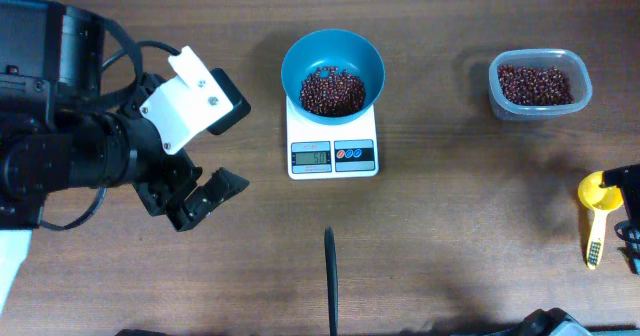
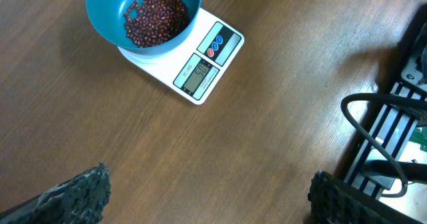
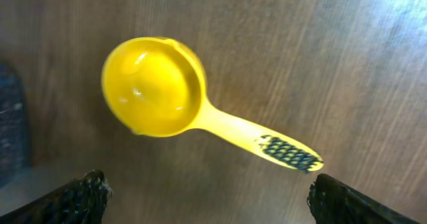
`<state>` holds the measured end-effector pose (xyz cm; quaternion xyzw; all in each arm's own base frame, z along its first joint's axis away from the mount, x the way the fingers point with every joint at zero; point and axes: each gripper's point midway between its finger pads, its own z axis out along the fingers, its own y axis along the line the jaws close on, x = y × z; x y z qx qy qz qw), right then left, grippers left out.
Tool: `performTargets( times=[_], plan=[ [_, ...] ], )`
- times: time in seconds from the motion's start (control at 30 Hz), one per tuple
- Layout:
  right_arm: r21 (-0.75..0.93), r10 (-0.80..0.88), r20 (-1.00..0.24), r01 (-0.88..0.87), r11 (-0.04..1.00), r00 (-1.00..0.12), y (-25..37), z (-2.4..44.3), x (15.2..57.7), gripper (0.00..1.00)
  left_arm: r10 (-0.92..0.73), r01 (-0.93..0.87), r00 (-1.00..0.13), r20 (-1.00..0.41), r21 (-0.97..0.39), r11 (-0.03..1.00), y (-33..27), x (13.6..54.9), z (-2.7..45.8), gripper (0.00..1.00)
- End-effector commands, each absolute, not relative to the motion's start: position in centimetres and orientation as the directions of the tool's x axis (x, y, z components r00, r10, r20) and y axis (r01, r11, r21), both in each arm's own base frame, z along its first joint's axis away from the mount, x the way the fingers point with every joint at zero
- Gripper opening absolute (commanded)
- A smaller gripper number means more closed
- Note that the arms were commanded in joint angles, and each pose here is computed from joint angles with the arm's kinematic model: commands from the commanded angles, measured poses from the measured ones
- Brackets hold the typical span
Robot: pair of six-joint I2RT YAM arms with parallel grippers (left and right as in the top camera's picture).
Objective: Scoop item into bowl and weigh 50g on scale
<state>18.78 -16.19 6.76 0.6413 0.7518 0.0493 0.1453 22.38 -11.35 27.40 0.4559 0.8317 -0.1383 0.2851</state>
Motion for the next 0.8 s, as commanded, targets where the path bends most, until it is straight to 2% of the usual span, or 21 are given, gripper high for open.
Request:
performTargets(
  times=[0.0,0.03,0.07,0.13,0.2,0.33,0.67,0.77],
  plan=[
    [0.385,0.948,-0.259,0.88,0.278,-0.186,-15.7,11.0,21.1,0.99,0.68,0.844,-0.4,-0.615,0.042,0.534,-11.5,22.4,27.9,0.99],
    [0.41,0.916,-0.33,0.84,0.357,-0.229,-15.3,12.8,22.0,0.99,0.68,0.844,-0.399,-0.615,0.042,0.534,-11.5,22.4,27.9,0.99],
    [0.451,0.836,-0.45,0.728,0.517,-0.315,-14.0,16.2,23.7,0.99,0.68,0.844,-0.399,-0.615,0.042,0.534,-11.5,22.4,27.9,0.99],
    [0.504,0.754,-0.561,0.582,0.638,-0.342,-11.8,20.2,25.2,0.99,0.68,0.844,-0.399,-0.615,0.042,0.534,-11.5,22.4,27.9,0.99],
    [0.528,0.697,-0.641,0.474,0.705,-0.322,-9.9,23.3,25.5,0.99,0.68,0.844,-0.399,-0.615,0.042,0.534,-11.5,22.4,27.9,0.99],
    [0.579,0.661,-0.678,0.321,0.749,-0.321,-6.6,26.2,25.0,0.99,0.68,0.844,-0.399,-0.615,0.042,0.534,-11.5,22.4,27.9,0.99],
    [0.59,0.697,-0.608,0.372,0.717,-0.38,-7.2,23.7,26.1,0.99,0.68,0.844,-0.399,-0.615,0.042,0.534,-11.5,22.4,27.9,0.99],
    [0.627,0.708,-0.564,0.337,0.702,-0.426,-5.7,23.4,25.8,0.99,0.68,0.844,-0.399,-0.615,0.042,0.534,-11.5,22.4,27.9,0.99]
  ],
)
